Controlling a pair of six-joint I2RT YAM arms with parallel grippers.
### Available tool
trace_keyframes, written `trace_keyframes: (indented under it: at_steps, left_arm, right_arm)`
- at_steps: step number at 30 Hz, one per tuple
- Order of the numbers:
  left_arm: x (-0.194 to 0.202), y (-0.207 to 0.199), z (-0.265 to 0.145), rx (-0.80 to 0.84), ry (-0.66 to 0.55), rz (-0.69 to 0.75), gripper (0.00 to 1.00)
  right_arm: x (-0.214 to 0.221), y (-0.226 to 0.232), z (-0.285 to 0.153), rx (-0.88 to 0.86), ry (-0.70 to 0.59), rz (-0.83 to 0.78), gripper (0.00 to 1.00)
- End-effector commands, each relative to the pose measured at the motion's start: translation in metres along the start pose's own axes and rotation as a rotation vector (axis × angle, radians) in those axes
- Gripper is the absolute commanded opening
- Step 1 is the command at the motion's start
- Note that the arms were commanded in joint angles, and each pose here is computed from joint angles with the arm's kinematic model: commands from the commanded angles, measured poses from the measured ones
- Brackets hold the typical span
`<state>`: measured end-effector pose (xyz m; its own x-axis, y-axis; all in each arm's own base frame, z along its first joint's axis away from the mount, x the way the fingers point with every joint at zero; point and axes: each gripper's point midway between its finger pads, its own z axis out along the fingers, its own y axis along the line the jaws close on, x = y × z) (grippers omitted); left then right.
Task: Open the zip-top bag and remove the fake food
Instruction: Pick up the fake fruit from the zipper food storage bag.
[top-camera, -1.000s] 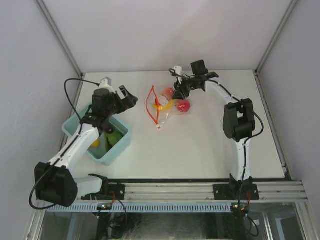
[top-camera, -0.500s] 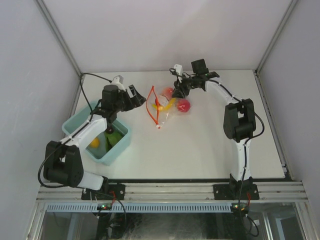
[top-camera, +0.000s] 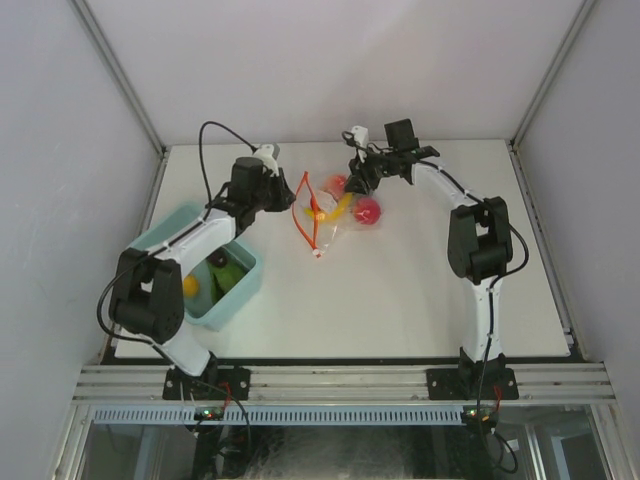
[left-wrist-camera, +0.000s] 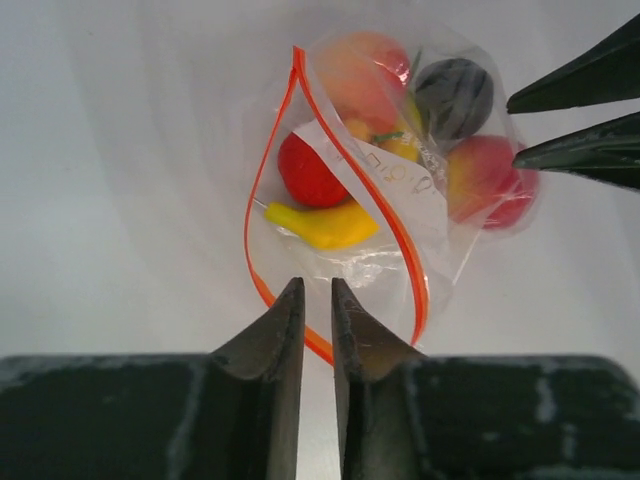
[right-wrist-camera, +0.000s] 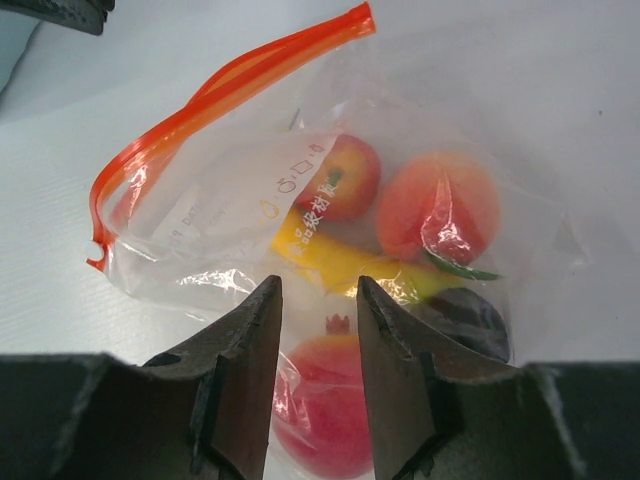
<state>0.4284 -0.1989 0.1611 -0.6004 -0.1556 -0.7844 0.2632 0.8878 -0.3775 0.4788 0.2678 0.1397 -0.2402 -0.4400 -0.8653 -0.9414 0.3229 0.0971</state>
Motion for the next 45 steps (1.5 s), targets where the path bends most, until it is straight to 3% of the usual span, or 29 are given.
trace_keyframes:
  at_steps: [1, 10, 18, 27, 32, 37, 45]
  left_arm:
    - [-0.021, 0.003, 0.009, -0.062, -0.037, 0.164, 0.16]
    - [-0.002, -0.020, 0.045, 0.037, -0.043, 0.323, 0.12]
    - [0.009, -0.039, 0.069, 0.156, -0.047, 0.441, 0.15]
    - [0.013, -0.053, 0.083, 0.230, -0.018, 0.419, 0.29]
    - [0.010, -0.048, 0.092, 0.188, 0.006, 0.375, 0.43]
    - [0.003, -0.047, 0.095, 0.179, -0.008, 0.322, 0.65]
    - [-0.006, -0.051, 0.106, 0.224, 0.024, 0.272, 0.71]
  right_arm:
    - [-0.047, -0.009, -0.026, 0.084, -0.109, -0.015, 0.36]
    - [-0.053, -0.034, -0.020, 0.175, -0.156, 0.105, 0.36]
    - [-0.058, -0.063, -0.007, 0.228, -0.246, 0.363, 0.35]
    - [-0.049, -0.068, 0.028, 0.178, -0.239, 0.463, 0.35]
    - [-0.042, -0.067, 0.044, 0.151, -0.215, 0.496, 0.35]
    - [-0.040, -0.063, 0.054, 0.129, -0.186, 0.487, 0.35]
    - [-0.033, -0.064, 0.057, 0.126, -0.169, 0.504, 0.35]
